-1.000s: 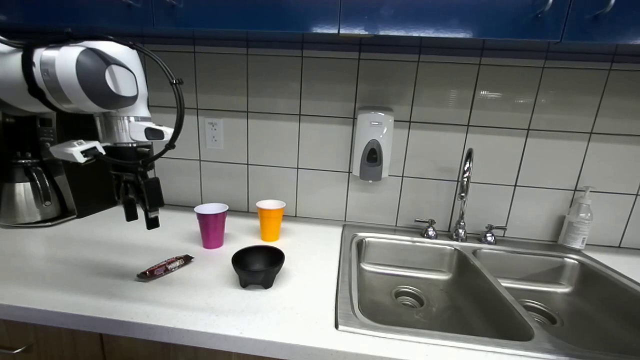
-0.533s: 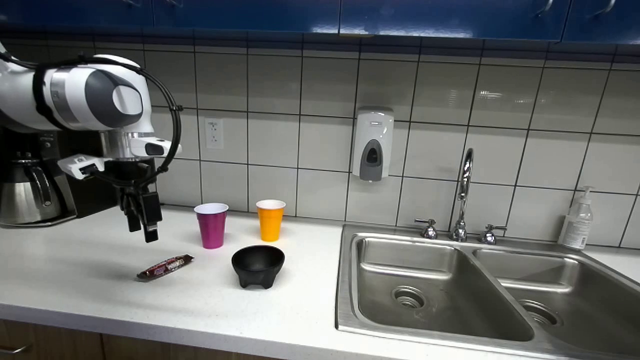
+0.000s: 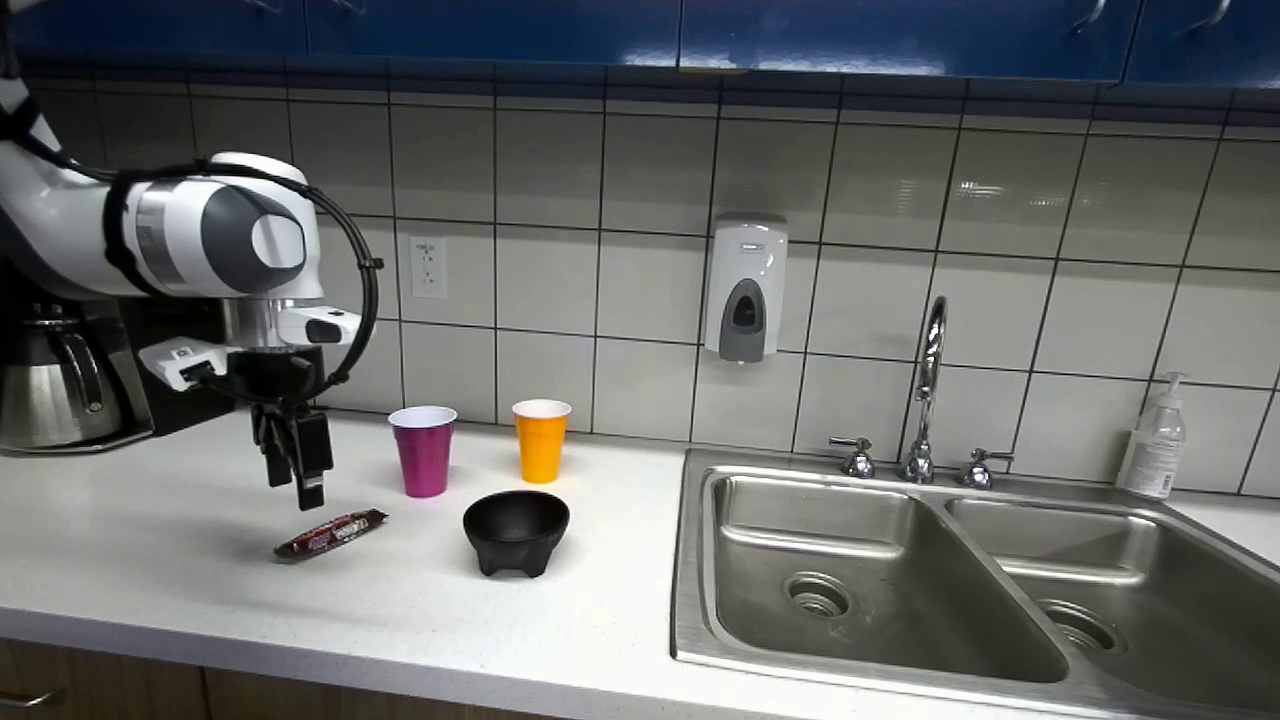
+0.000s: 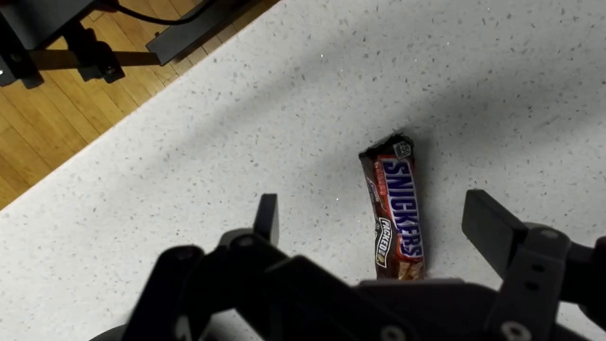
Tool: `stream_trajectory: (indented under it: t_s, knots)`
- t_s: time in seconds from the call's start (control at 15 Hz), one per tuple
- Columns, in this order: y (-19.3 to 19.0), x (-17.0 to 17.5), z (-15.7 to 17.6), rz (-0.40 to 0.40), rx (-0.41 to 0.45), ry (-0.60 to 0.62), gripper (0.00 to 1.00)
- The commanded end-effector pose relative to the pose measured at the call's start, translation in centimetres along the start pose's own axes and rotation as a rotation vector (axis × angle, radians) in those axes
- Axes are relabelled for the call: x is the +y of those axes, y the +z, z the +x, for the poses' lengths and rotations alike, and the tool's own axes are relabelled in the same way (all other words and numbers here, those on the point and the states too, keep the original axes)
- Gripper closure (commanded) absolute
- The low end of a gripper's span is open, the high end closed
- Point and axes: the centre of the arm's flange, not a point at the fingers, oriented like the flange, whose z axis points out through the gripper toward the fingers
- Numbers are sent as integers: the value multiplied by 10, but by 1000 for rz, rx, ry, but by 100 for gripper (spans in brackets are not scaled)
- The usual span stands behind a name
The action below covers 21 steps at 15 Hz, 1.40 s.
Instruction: Put the candy bar into the black bowl
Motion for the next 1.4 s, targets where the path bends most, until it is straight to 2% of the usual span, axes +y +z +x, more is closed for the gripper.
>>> stream_trajectory:
  t_s: [0.0, 0.67, 1.33]
  knots:
    - [7, -11, 19, -1, 4, 24, 0]
    - [32, -32, 52, -9, -42, 31, 0]
    - [55, -42, 66, -15, -79, 33, 0]
